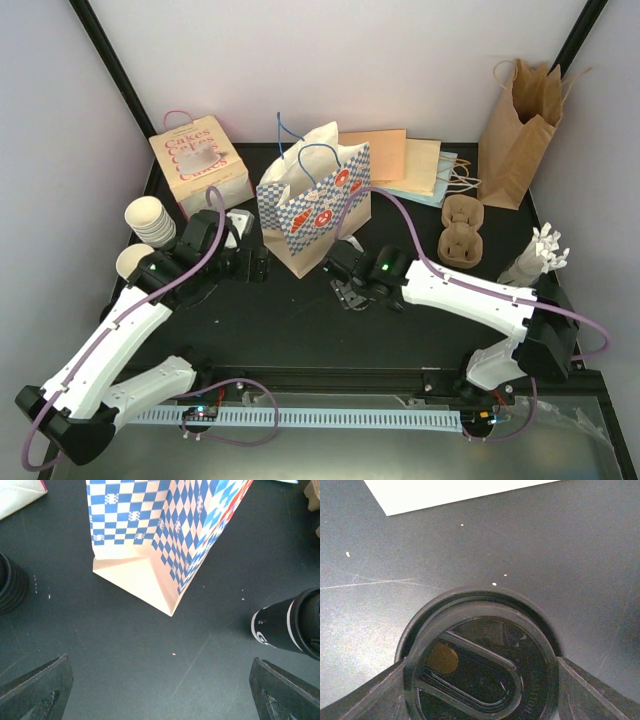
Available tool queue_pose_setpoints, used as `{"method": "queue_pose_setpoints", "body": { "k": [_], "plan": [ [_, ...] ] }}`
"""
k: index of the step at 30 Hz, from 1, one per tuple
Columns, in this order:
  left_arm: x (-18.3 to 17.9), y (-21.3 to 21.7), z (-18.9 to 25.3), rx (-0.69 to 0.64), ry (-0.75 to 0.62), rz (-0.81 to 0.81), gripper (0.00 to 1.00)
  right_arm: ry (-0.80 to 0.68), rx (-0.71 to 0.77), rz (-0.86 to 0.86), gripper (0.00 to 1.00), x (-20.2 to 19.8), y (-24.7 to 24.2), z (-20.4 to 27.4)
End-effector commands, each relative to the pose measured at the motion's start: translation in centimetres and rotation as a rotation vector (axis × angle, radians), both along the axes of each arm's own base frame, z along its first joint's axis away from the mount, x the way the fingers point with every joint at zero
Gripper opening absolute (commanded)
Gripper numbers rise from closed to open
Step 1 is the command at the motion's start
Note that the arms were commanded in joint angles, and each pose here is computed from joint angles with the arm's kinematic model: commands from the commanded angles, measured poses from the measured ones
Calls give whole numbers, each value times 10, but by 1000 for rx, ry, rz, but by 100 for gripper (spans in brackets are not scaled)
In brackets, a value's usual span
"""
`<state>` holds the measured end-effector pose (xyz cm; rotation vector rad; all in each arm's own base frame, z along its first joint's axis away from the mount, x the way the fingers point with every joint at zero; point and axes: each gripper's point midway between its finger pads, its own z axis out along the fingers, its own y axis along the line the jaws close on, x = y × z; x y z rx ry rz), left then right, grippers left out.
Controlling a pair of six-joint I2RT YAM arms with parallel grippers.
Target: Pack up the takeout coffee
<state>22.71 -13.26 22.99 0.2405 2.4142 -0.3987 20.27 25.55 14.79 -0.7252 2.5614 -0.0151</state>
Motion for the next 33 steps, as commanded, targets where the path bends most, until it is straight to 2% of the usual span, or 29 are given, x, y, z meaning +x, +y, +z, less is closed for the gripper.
{"method": "queue_pose_setpoints", "body": {
  "k": [1, 12, 33],
  "plan": [
    [6, 5, 23, 7, -53, 14, 99, -41, -8, -17, 73, 7, -12, 7],
    [20, 28, 47, 60, -106, 78, 99, -33, 29, -39, 73, 13, -28, 9],
    [76, 56, 104, 50, -211, 186, 99, 3, 60, -60, 73, 7, -46, -4]
  ]
}}
